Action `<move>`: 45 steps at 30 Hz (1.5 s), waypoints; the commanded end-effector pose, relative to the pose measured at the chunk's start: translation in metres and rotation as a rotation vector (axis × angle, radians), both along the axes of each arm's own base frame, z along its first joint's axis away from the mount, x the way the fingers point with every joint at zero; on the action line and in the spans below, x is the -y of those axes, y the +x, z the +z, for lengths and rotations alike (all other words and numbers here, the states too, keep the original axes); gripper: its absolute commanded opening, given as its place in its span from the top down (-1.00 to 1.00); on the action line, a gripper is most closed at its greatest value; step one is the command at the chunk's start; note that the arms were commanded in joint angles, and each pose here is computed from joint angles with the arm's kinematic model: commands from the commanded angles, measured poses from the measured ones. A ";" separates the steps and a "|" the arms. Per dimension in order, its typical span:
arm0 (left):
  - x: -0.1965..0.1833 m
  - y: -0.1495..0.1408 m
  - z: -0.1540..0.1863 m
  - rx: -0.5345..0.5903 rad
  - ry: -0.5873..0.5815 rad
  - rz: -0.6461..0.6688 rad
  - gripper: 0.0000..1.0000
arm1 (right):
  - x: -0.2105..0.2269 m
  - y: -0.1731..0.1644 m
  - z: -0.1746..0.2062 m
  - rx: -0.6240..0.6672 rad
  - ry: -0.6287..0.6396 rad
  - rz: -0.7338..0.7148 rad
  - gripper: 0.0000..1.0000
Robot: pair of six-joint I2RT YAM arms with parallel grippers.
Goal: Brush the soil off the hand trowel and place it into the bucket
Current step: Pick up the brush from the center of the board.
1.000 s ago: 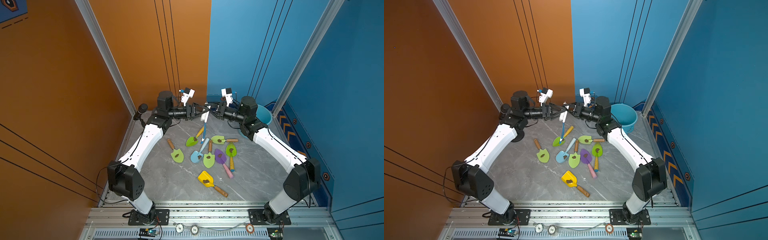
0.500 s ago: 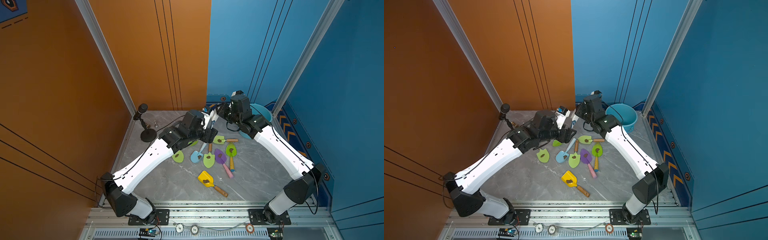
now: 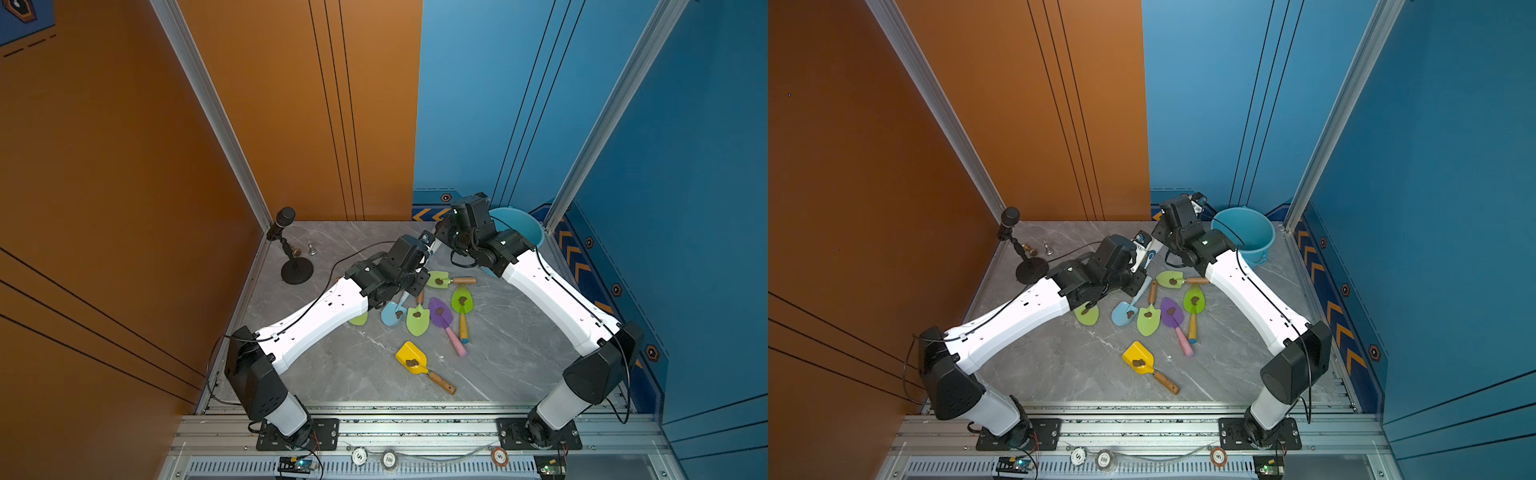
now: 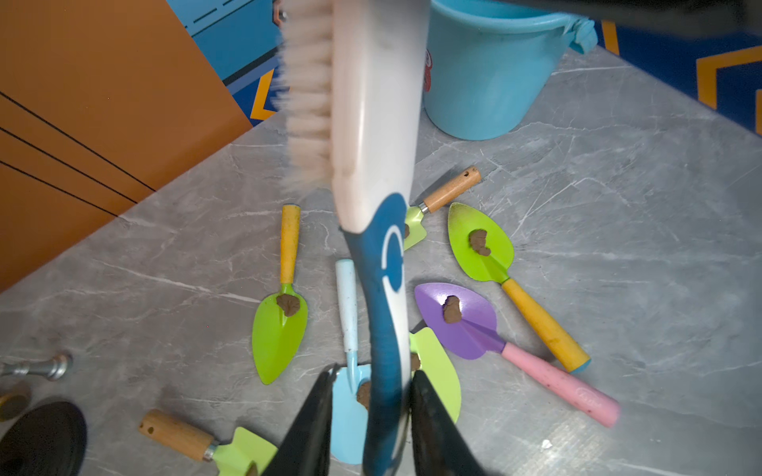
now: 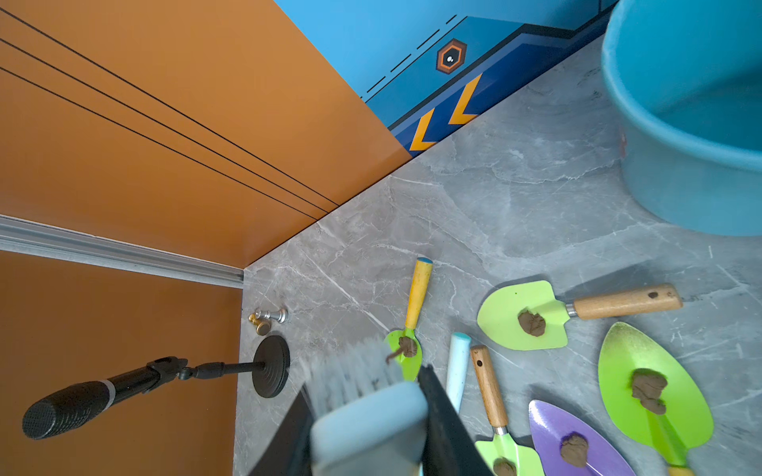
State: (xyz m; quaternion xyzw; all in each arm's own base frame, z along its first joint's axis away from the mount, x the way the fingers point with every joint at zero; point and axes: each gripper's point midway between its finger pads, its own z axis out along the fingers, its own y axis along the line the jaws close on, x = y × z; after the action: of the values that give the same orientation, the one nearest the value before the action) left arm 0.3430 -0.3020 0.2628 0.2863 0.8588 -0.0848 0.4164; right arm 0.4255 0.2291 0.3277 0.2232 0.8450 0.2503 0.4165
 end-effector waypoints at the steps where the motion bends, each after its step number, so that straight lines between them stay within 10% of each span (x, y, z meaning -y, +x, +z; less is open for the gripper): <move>1: -0.002 0.004 -0.001 -0.021 -0.045 -0.020 0.68 | 0.003 -0.005 -0.001 -0.002 0.008 -0.006 0.94; 13: -0.007 -0.005 0.016 -0.125 -0.243 -0.099 1.00 | -0.008 -0.002 0.006 0.034 0.125 0.035 0.88; 20: -0.013 -0.014 0.045 -0.169 -0.384 -0.149 1.00 | -0.024 0.008 0.037 0.214 0.287 0.195 -0.37; 23: -0.020 -0.017 0.067 -0.258 -0.548 -0.181 1.00 | -0.015 0.012 0.064 0.338 0.421 0.309 -0.60; 31: -0.023 -0.031 0.128 -0.459 -0.904 -0.349 1.00 | -0.019 -0.013 0.110 0.485 0.603 0.660 -0.75; 45: -0.014 -0.049 0.182 -0.505 -1.054 -0.526 1.00 | -0.051 -0.025 0.145 0.565 0.732 0.870 -0.66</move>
State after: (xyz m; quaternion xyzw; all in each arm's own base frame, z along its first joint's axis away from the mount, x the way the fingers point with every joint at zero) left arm 0.3094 -0.2855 0.4150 0.1784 0.7093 -0.6347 0.2493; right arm 0.4178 0.2774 0.4417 -0.0427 0.5996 0.7104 0.3660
